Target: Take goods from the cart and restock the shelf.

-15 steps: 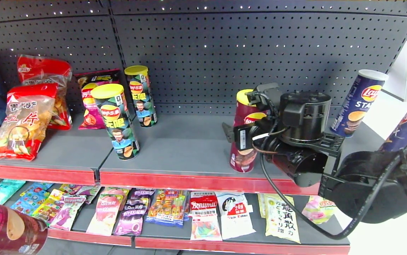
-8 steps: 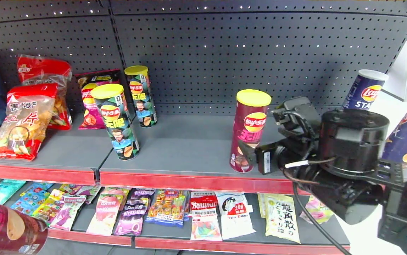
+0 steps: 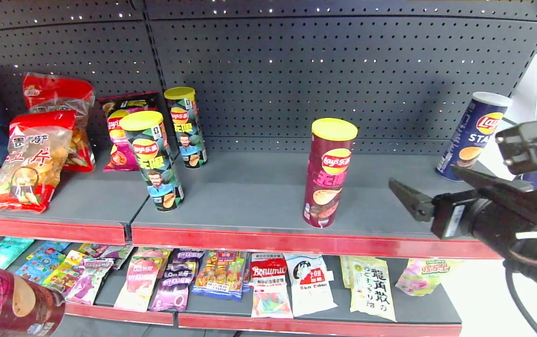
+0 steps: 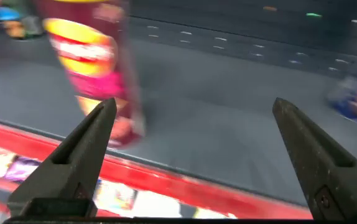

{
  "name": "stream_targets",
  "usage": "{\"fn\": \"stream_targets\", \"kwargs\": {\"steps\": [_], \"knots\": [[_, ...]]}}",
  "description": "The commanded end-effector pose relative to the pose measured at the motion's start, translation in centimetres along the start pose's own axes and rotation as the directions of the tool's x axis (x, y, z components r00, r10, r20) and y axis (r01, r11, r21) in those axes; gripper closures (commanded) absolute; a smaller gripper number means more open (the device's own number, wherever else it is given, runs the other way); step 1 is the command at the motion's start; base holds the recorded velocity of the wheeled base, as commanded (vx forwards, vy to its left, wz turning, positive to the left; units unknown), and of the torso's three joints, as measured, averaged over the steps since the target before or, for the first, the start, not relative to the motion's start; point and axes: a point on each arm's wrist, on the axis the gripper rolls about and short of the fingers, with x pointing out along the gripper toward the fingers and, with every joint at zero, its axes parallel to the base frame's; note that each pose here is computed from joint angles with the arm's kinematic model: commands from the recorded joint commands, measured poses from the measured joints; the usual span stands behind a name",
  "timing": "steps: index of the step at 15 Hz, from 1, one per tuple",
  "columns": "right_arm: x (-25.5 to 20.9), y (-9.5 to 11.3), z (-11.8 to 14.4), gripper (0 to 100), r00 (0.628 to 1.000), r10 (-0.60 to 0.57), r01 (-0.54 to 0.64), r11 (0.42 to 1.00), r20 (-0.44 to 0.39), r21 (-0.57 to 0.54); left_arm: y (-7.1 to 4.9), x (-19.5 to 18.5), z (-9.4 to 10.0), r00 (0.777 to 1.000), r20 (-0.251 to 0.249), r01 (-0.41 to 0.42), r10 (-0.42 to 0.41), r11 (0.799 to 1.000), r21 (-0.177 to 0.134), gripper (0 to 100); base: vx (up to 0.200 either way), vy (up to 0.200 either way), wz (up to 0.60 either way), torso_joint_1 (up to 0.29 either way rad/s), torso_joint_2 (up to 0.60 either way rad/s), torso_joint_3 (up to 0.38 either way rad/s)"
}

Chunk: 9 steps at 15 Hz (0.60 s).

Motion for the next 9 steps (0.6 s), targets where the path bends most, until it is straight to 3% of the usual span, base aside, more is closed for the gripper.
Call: {"fn": "stream_targets", "kwargs": {"steps": [1,4,5,9], "knots": [[-3.0,-3.4,-0.9,0,0.997,-0.075,0.075,0.997,0.032,0.011,0.0,0.2,0.1,1.0,-0.003,0.009,-0.009,1.0,0.0,100,0.0,0.0,0.0,0.0,0.0,0.0],[-4.8,-5.0,-2.3,0,0.998,-0.049,0.05,0.999,0.036,-0.016,0.0,0.2,0.1,0.999,-0.004,0.037,-0.037,0.999,-0.001,100,0.0,0.0,0.0,0.0,0.0,0.0],[-6.0,-6.7,-3.2,0,0.999,-0.025,0.027,0.998,0.027,-0.062,0.0,0.5,0.2,0.999,-0.01,0.051,-0.051,0.999,-0.003,100,0.0,0.0,0.0,0.0,0.0,0.0],[-11.1,-8.7,-5.9,0,0.995,-0.099,0.098,0.994,-0.023,-0.038,0.2,0.7,1.0,0.997,0.002,0.083,-0.083,0.997,-0.001,100,0.0,0.0,0.0,0.0,0.0,0.0]]}}
